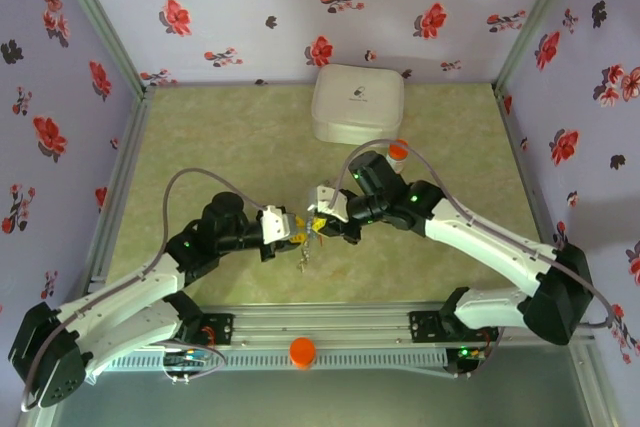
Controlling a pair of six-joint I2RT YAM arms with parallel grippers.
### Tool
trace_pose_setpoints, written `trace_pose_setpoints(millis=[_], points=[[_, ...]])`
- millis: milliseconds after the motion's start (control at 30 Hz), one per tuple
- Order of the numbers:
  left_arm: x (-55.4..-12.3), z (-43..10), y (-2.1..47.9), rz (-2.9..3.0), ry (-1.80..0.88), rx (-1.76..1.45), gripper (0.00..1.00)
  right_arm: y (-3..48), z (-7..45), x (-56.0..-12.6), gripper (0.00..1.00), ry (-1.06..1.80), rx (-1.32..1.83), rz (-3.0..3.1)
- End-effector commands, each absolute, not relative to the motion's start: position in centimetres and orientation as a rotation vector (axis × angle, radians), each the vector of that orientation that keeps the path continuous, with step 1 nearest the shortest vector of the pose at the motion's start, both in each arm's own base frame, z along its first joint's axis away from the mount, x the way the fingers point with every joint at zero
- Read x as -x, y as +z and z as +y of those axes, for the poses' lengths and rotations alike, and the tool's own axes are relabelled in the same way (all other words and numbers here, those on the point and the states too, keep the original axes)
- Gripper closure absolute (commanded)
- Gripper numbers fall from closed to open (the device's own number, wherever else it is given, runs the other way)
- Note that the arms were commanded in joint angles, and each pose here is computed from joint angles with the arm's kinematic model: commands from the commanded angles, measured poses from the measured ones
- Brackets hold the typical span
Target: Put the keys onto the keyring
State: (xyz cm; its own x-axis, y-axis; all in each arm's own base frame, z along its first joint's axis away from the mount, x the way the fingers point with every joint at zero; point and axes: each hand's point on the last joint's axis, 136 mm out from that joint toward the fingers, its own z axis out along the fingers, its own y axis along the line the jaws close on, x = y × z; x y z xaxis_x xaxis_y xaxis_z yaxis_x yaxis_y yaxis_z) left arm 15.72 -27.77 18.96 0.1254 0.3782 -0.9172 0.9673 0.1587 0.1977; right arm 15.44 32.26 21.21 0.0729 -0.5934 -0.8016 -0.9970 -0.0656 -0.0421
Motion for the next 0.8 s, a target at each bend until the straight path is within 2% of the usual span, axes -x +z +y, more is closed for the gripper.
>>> trace_pose_setpoints(millis=[0, 300, 467, 767], points=[[-15.8, -27.9, 19.5, 1.41, -0.724, -1.42, 0.78, 22.6, 32.6, -15.1, 1.0, 0.786, 1.788, 1.524], [-15.7, -28.5, 20.6, 1.381, -0.76, -1.409, 0.82, 21.9, 33.4, -15.1, 1.0, 0.73, 1.817, 1.533], [-15.6, -27.9, 20.1, 1.408, -0.747, -1.411, 0.71, 22.0, 33.0, -15.8, 1.0, 0.667, 1.777, 1.559], [-15.4, -27.9, 19.8, 1.416, -0.759, -1.406, 0.73, 21.6, 32.9, -15.6, 1.0, 0.675, 1.776, 1.572]])
